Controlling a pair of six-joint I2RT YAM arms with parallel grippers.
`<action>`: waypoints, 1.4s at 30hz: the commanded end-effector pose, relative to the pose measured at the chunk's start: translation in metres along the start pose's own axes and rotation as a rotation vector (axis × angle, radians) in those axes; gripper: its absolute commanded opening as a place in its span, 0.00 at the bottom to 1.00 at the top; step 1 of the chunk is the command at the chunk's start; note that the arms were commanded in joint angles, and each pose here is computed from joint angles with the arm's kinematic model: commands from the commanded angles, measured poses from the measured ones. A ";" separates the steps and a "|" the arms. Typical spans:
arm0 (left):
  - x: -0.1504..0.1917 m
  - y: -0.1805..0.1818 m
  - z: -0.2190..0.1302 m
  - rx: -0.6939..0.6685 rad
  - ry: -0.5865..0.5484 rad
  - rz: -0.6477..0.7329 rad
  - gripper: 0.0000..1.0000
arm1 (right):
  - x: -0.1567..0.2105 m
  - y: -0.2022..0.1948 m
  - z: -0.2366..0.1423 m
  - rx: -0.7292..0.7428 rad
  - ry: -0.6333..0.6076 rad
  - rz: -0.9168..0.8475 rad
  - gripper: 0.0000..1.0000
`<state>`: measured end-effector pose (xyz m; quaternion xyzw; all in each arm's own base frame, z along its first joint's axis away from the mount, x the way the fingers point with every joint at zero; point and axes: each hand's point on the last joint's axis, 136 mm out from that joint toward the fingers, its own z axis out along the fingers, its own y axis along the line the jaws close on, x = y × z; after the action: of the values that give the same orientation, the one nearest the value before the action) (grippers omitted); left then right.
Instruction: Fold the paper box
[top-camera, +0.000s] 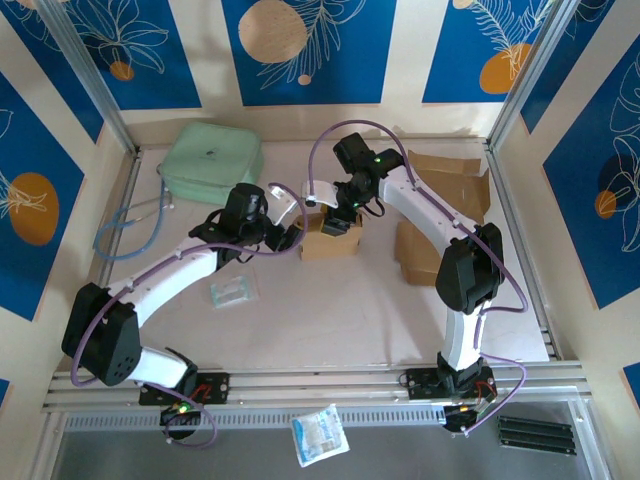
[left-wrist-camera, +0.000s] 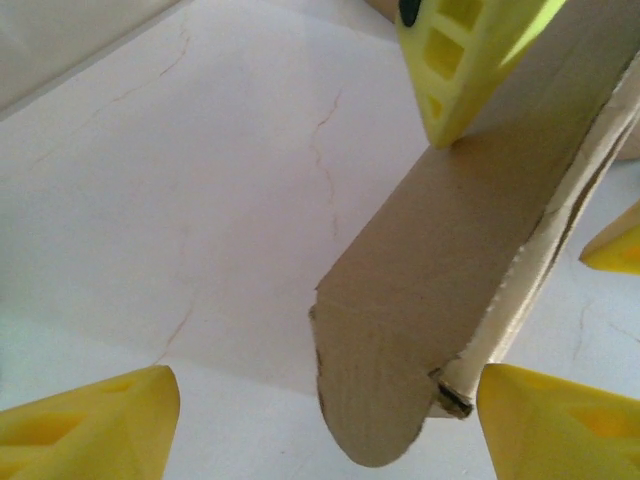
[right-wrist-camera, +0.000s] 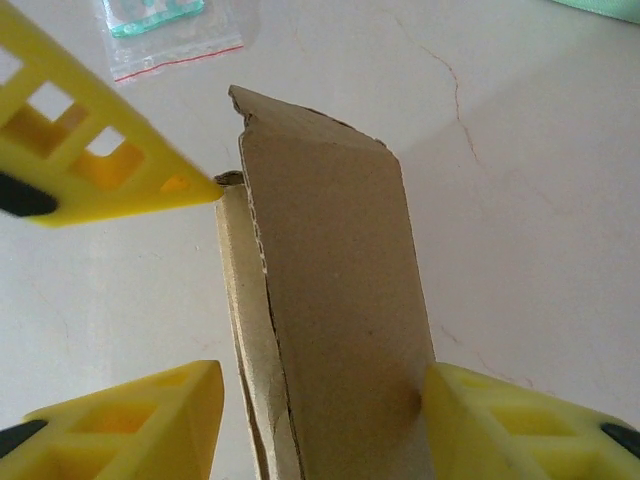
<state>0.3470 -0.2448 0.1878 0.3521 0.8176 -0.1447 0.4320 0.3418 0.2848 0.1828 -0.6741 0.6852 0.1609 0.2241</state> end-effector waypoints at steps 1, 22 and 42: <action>-0.013 0.008 0.000 -0.056 -0.013 0.037 0.71 | -0.007 0.002 -0.004 -0.019 -0.030 0.010 0.53; -0.024 -0.005 0.007 -0.001 -0.039 0.014 0.12 | -0.018 -0.015 -0.024 0.052 -0.095 0.109 0.62; -0.028 -0.008 0.009 0.019 -0.048 -0.022 0.34 | 0.003 -0.026 -0.015 0.121 -0.070 0.189 0.50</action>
<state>0.3541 -0.2603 0.1879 0.3419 0.8196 -0.1584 0.4316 0.3648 0.2710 0.2005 -0.5810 0.7468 0.1678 0.2767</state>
